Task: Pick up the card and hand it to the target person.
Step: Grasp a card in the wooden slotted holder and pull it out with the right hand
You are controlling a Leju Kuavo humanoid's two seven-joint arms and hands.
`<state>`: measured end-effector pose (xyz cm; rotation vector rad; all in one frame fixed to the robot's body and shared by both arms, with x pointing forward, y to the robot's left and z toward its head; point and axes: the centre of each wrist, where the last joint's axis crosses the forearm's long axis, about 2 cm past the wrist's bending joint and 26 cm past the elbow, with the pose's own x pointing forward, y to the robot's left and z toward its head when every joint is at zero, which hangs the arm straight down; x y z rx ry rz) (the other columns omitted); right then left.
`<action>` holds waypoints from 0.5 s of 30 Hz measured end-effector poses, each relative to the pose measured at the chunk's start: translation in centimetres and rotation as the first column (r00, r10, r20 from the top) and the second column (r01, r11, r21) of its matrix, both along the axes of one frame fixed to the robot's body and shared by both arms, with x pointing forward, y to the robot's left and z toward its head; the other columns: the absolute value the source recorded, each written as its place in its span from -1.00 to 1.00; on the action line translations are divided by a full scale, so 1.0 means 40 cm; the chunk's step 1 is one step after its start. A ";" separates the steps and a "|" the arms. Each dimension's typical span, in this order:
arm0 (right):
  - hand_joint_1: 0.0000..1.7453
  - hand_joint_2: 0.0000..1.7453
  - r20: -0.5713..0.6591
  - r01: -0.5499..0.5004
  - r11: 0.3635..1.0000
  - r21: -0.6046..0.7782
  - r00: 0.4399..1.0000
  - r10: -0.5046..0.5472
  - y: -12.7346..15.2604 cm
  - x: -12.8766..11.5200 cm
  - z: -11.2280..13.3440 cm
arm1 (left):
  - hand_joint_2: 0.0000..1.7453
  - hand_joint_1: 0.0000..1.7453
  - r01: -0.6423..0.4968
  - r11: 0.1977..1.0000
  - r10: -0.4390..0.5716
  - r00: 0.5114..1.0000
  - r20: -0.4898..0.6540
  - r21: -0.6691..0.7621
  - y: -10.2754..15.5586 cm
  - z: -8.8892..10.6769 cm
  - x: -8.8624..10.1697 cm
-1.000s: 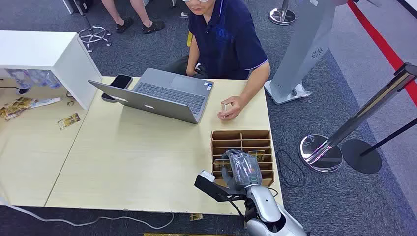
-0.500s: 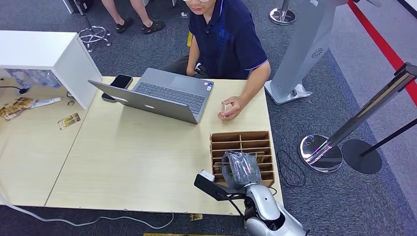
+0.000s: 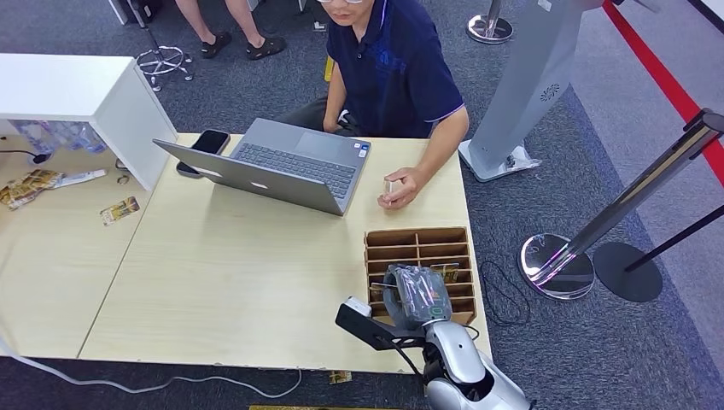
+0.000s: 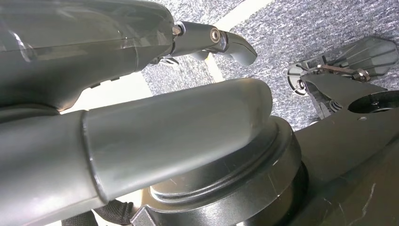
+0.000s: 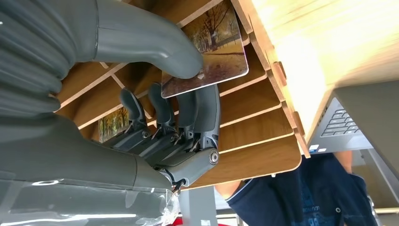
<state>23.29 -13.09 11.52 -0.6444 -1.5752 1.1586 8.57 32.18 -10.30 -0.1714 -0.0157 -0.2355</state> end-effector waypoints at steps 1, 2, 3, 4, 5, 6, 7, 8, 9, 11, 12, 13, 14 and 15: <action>0.60 1.00 0.001 0.000 1.000 0.002 1.000 0.000 0.000 0.000 0.000 | -1.00 -1.00 0.000 1.000 0.000 1.000 0.000 0.000 0.000 0.000 0.000; 0.60 1.00 0.002 0.000 1.000 0.004 1.000 0.000 0.000 0.000 0.000 | -1.00 -1.00 0.000 1.000 0.000 1.000 0.000 0.000 0.000 0.000 0.000; 0.60 1.00 0.004 0.000 1.000 0.006 1.000 0.000 0.000 0.000 0.001 | -1.00 -1.00 0.000 1.000 0.000 1.000 0.000 0.000 0.000 0.000 0.000; 0.60 1.00 0.007 0.001 1.000 0.007 1.000 -0.001 0.000 0.000 0.001 | -1.00 -1.00 0.000 1.000 0.000 1.000 0.000 0.000 0.000 0.000 0.000; 0.60 1.00 0.010 0.002 1.000 0.007 1.000 -0.002 0.000 0.000 0.001 | -1.00 -1.00 0.000 1.000 0.000 1.000 0.000 0.000 0.000 0.000 0.000; 0.59 1.00 0.013 0.003 1.000 0.007 1.000 -0.003 0.000 0.000 0.002 | -1.00 -1.00 0.000 1.000 0.000 1.000 0.000 0.000 0.000 0.000 0.000; 0.59 1.00 0.016 0.004 1.000 0.006 1.000 -0.005 0.000 0.000 0.002 | -1.00 -1.00 0.000 1.000 0.000 1.000 0.000 0.000 0.000 0.000 0.000; 0.58 1.00 0.019 0.006 1.000 0.007 1.000 -0.006 0.000 0.000 0.004 | -1.00 -1.00 0.000 1.000 0.000 1.000 0.000 0.001 0.000 0.000 0.000; 0.58 1.00 0.024 0.006 1.000 0.007 1.000 -0.006 0.001 -0.001 0.006 | -1.00 -1.00 0.000 1.000 0.000 1.000 0.000 0.001 0.000 0.000 0.000; 0.58 1.00 0.035 0.005 1.000 0.009 0.999 -0.006 0.002 -0.001 0.012 | -1.00 -1.00 -0.001 1.000 0.001 1.000 0.000 0.001 0.000 0.000 0.000; 0.58 1.00 0.042 0.004 1.000 0.011 0.999 -0.005 0.002 -0.002 0.016 | -1.00 -1.00 -0.001 1.000 0.001 1.000 0.000 0.001 0.000 0.000 0.000; 0.57 1.00 0.050 0.004 1.000 0.013 0.999 -0.005 0.002 -0.002 0.019 | -1.00 -1.00 -0.001 1.000 0.001 1.000 0.000 0.002 0.000 0.000 0.000; 0.57 1.00 0.058 0.004 1.000 0.016 0.998 -0.005 0.003 -0.003 0.023 | -1.00 -1.00 -0.001 1.000 0.001 1.000 0.000 0.002 0.000 0.000 0.000; 0.56 1.00 0.066 0.003 1.000 0.019 0.998 -0.004 0.003 -0.004 0.028 | -1.00 -1.00 -0.001 1.000 0.001 1.000 0.000 0.002 0.000 0.000 0.000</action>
